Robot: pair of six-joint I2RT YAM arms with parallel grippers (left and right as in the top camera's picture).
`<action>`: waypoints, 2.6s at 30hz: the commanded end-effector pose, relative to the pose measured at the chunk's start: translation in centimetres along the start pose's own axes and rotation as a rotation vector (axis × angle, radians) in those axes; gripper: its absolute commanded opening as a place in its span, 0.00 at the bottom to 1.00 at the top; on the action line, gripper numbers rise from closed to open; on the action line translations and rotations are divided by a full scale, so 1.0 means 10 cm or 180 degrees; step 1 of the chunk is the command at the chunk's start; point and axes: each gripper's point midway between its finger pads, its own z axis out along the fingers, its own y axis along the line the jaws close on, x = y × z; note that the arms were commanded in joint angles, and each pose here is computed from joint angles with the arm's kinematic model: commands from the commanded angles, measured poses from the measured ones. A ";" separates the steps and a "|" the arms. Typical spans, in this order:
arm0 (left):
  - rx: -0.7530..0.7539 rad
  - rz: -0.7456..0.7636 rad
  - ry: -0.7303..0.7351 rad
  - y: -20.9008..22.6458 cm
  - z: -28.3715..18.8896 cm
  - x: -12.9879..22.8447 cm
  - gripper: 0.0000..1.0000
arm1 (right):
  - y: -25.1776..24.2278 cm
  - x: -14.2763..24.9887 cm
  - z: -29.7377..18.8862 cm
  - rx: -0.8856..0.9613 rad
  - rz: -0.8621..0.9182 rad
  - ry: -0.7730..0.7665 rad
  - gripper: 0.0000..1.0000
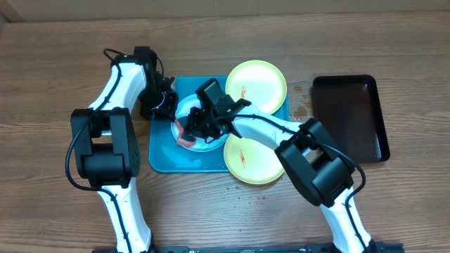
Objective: Clean dirty plates on tray and stack at the side
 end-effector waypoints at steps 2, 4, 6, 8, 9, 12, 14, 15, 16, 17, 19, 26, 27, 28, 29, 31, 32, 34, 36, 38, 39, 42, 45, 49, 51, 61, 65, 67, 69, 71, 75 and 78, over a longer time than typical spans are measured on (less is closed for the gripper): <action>0.0043 -0.0007 0.0008 0.01 0.03 -0.01 0.04 | -0.34 -0.48 -0.07 0.0589 0.0032 -0.0901 0.04; 0.0042 -0.0008 0.0008 0.01 0.03 -0.01 0.04 | -0.36 -0.60 -0.11 0.0664 0.0015 -0.1107 0.04; 0.0042 -0.0008 0.0008 0.01 0.03 -0.01 0.04 | -0.36 -0.68 -0.14 0.0688 -0.0022 -0.1248 0.04; 0.0042 -0.0008 0.0008 0.01 0.03 -0.01 0.04 | -0.34 -0.76 -0.17 0.0702 -0.0063 -0.1396 0.04; 0.0042 -0.0008 0.0008 0.01 0.03 -0.01 0.04 | -0.31 -0.80 -0.19 0.0691 -0.0148 -0.1459 0.04; 0.0042 -0.0008 0.0008 0.01 0.03 -0.01 0.04 | -0.26 -0.91 -0.24 0.0733 -0.0394 -0.1626 0.04; 0.0042 -0.0008 0.0008 0.01 0.03 -0.01 0.04 | -0.27 -0.98 -0.29 0.0847 -0.0542 -0.1730 0.04; 0.0042 -0.0008 0.0008 0.01 0.03 -0.01 0.04 | -0.28 -1.01 -0.32 0.0911 -0.0630 -0.1767 0.04; 0.0042 -0.0008 0.0008 0.01 0.03 -0.01 0.04 | -0.28 -1.02 -0.34 0.0960 -0.0704 -0.1788 0.04; 0.0042 -0.0008 0.0008 0.01 0.03 -0.01 0.04 | -0.29 -1.04 -0.37 0.1031 -0.0764 -0.1805 0.04; 0.0042 -0.0009 0.0009 0.01 0.03 -0.01 0.04 | -0.32 -1.04 -0.42 0.1163 -0.0755 -0.1808 0.04; 0.0039 -0.0008 0.0006 0.02 0.03 -0.01 0.04 | -0.35 -0.95 -0.74 0.1597 -0.0696 -0.1657 0.04; 0.0038 -0.0006 0.0005 0.02 0.03 -0.01 0.04 | -0.35 -0.92 -0.80 0.1636 -0.0688 -0.1623 0.04; 0.0035 -0.0006 0.0004 0.02 0.03 -0.01 0.04 | -0.34 -0.89 -0.85 0.1666 -0.0684 -0.1595 0.04; 0.0031 -0.0007 0.0003 0.02 0.03 -0.01 0.04 | -0.33 -0.87 -0.90 0.1690 -0.0681 -0.1569 0.04; 0.0031 -0.0005 -0.0004 0.02 0.03 -0.02 0.04 | -0.29 -0.81 -1.03 0.1720 -0.0674 -0.1528 0.04; 0.0032 -0.0005 -0.0003 0.02 0.03 -0.02 0.04 | -0.25 -0.74 -1.16 0.1731 -0.0679 -0.1482 0.04; 0.0033 -0.0005 -0.0001 0.02 0.03 -0.01 0.04 | -0.15 -0.67 -1.31 0.1663 -0.0784 -0.1388 0.04; 0.0043 -0.0003 -0.0003 0.01 0.03 -0.02 0.04 | -0.03 -0.61 -1.48 0.1535 -0.0874 -0.1308 0.04; 0.0039 0.0010 -0.0002 0.00 0.04 -0.02 0.12 | 0.11 -0.56 -1.65 0.1373 -0.0993 -0.1239 0.04; 0.0039 0.0014 -0.0005 -0.01 0.04 -0.02 0.18 | 0.17 -0.53 -1.75 0.1297 -0.1034 -0.1215 0.04; 0.0036 0.0044 -0.0031 -0.03 0.05 -0.04 0.27 | 0.23 -0.48 -2.02 0.1178 -0.1022 -0.1192 0.04; 0.0029 0.0091 -0.0067 -0.07 0.07 -0.08 0.31 | 0.17 -0.47 -2.26 0.1159 -0.0984 -0.1147 0.04; 0.0023 0.0150 -0.0085 -0.12 0.13 -0.12 0.32 | -0.04 -0.51 -2.46 0.1275 -0.0865 -0.1103 0.04; 0.0024 0.0162 -0.0069 -0.13 0.19 -0.13 0.27 | -0.15 -0.54 -2.52 0.1341 -0.0783 -0.1081 0.04; -0.0005 0.0116 0.0061 -0.06 0.33 -0.09 0.04 | -0.34 -0.57 -2.63 0.1455 -0.0615 -0.1034 0.04; -0.0083 0.0097 -0.0232 -0.01 -0.09 -0.21 0.04 | -0.34 -0.57 -2.63 0.1456 -0.0615 -0.1036 0.04; -0.0198 0.0104 -0.0399 0.02 -0.36 -0.24 0.04 | -0.34 -0.57 -2.63 0.1456 -0.0615 -0.1036 0.04; -0.0311 0.0122 -0.0555 0.03 -0.59 -0.26 0.04 | -0.34 -0.57 -2.63 0.1457 -0.0615 -0.1036 0.04; -0.0433 0.0152 -0.0747 0.02 -0.85 -0.26 0.04 | -0.35 -0.58 -2.63 0.1458 -0.0614 -0.1039 0.04; -0.0656 0.0190 -0.1096 -0.03 -1.32 -0.21 0.04 | -0.36 -0.58 -2.64 0.1470 -0.0661 -0.1032 0.04; -0.0803 0.0179 -0.1285 -0.08 -1.58 -0.15 0.04 | -0.37 -0.60 -2.65 0.1475 -0.0657 -0.1036 0.04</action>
